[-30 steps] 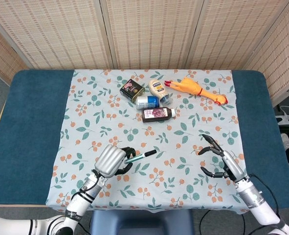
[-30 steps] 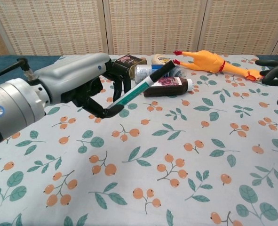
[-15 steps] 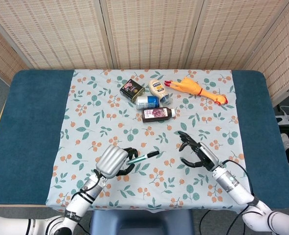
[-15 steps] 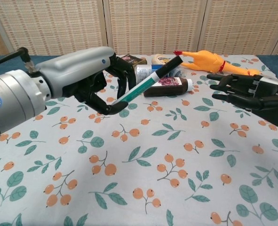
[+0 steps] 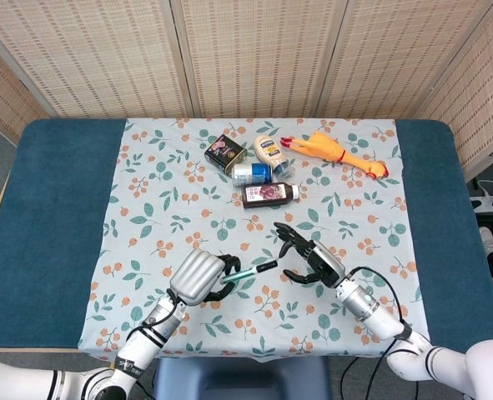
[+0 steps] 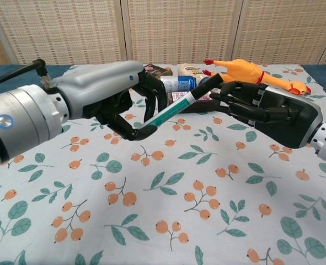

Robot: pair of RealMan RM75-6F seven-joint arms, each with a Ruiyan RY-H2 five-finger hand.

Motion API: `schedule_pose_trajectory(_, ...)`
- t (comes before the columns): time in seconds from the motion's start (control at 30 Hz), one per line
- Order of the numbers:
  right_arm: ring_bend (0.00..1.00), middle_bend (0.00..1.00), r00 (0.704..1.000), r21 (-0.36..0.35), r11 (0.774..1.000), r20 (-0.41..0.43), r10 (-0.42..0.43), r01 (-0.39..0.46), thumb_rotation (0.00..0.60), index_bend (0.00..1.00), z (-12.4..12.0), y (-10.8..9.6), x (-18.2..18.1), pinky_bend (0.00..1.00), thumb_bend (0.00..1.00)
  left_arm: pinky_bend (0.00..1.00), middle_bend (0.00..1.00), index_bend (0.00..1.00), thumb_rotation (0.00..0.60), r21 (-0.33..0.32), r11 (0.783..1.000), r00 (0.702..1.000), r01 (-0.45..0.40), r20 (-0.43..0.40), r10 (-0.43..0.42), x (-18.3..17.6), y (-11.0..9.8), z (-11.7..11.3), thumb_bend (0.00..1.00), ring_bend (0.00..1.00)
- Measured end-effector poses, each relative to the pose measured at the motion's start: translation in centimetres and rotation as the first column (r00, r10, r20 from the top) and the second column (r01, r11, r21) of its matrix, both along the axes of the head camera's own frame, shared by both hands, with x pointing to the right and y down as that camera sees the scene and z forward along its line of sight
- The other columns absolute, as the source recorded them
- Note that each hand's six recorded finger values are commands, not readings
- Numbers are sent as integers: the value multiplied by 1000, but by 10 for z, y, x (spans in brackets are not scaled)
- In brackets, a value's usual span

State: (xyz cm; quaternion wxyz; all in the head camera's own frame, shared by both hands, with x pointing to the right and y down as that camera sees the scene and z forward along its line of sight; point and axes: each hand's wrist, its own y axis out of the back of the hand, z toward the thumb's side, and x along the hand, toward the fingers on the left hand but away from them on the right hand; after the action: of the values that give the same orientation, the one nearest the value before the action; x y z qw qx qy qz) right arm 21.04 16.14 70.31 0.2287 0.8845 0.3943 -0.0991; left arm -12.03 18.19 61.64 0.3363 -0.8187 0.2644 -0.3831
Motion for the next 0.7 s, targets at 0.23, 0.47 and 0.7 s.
schedule_pose_trajectory(0.23,0,0,999,-15,1000,28,-16,17,600,437,-2,0,-7,0,201,1000,856,723,600,-11,1000,1000,-15,2,15,3,2,2,401,954)
schedule_pose_trajectory(0.47,0,0,997,-31,998,68,-46,48,600,438,-7,2,-15,0,200,1000,856,724,600,-11,1000,1000,-23,12,23,4,3,5,400,954)
schedule_pose_trajectory(0.7,0,0,995,-39,997,79,-59,62,600,446,-9,3,-19,0,201,1000,856,723,600,-6,999,999,-34,13,34,6,3,6,402,955)
